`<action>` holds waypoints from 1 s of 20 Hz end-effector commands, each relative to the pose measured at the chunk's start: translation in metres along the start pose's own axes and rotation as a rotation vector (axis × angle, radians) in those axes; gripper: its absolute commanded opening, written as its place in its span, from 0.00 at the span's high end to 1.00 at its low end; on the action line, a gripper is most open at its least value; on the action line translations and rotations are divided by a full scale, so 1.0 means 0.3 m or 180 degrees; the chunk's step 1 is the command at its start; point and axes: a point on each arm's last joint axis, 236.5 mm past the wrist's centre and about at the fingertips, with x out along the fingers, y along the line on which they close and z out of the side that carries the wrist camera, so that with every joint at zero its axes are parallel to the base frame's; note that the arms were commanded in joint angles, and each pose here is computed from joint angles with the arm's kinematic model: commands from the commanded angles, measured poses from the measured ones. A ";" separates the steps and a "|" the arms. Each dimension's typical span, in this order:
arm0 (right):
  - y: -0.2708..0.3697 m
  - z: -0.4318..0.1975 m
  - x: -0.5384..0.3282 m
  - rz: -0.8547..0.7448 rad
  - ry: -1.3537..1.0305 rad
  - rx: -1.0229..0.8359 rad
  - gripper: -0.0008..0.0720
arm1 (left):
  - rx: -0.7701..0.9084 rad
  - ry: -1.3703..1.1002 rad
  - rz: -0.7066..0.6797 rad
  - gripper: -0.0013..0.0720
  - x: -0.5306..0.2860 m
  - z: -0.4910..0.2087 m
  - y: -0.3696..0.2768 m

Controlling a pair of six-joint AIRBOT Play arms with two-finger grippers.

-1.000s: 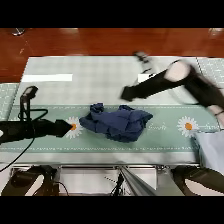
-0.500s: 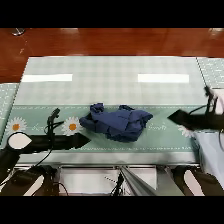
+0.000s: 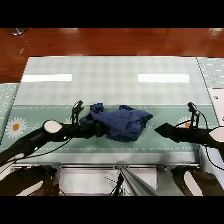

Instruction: Fold the shirts.

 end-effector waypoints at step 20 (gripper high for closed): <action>0.432 -0.042 0.294 0.0466 0.0275 -0.0781 0.96 | 0.0434 0.0023 -0.0530 0.95 -0.085 0.223 -0.167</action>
